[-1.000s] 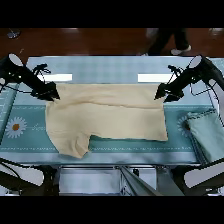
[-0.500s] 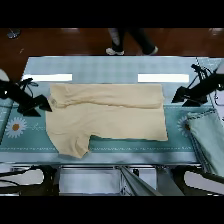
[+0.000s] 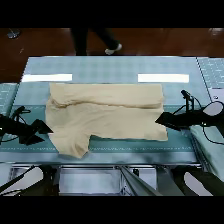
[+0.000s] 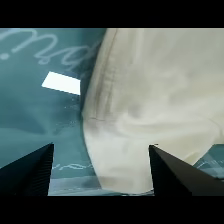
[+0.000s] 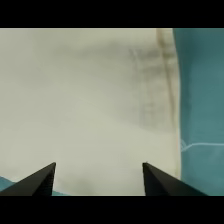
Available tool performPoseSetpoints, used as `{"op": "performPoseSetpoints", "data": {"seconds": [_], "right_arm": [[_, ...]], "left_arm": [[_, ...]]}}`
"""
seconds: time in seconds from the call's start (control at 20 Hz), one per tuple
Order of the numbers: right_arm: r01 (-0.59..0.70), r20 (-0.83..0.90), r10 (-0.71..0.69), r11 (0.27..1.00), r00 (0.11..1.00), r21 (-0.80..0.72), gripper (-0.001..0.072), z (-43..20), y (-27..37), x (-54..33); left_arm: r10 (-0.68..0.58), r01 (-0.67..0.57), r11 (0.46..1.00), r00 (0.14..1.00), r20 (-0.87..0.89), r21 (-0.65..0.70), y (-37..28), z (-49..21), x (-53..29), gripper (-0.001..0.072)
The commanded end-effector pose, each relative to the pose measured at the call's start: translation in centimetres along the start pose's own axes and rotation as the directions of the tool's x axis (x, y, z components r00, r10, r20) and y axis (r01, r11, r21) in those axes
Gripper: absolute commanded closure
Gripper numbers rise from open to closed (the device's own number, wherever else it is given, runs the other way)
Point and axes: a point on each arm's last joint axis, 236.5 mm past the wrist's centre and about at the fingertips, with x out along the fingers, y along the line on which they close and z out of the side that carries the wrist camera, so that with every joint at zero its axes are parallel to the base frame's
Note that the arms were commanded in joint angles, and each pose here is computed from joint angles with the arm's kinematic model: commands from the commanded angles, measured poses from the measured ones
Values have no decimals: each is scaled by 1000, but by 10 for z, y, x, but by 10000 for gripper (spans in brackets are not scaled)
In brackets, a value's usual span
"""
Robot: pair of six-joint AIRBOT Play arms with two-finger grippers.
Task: Fold the shirts.
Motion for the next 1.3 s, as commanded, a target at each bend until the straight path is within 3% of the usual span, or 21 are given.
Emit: {"op": "performPoseSetpoints", "data": {"seconds": [0.0,0.1,0.25,0.3,0.35,0.55,0.7,0.95,1.15,1.2,1.25], "right_arm": [[-48,31,48,999,998,13,81,-2,12,8],[-48,42,47,999,998,15,81,3,11,5],[-18,68,15,999,998,41,81,24,-6,-30],[9,77,-14,998,997,57,80,30,-19,-46],[49,77,-56,995,995,85,81,33,-36,-61],[168,-119,-145,963,982,213,81,-24,-85,-58],[145,-244,-89,965,966,219,81,-71,-77,-20],[108,-185,-76,979,980,173,81,-62,-58,9],[9,-143,21,979,990,206,82,-40,-30,33],[0,-144,29,980,989,201,124,-34,-26,35],[0,-148,28,982,989,189,290,-29,-24,36]], "left_arm": [[-98,98,995,995,10,-13,-21,-8,23,4],[-159,159,987,987,-6,36,-43,-15,35,4],[-127,132,988,990,-66,79,-45,-35,54,18],[-126,132,985,990,-67,108,-46,-35,54,274],[-128,135,982,990,-60,129,-48,-33,52,680],[-173,173,970,985,-11,173,-66,-15,38,680],[-228,223,956,974,2,189,-79,-11,35,680],[-223,214,958,974,28,191,-78,-5,35,680],[-201,183,959,977,65,218,-81,3,40,680],[-198,179,958,978,64,226,-82,3,41,680],[-200,181,957,978,63,228,-83,3,41,680]]}}
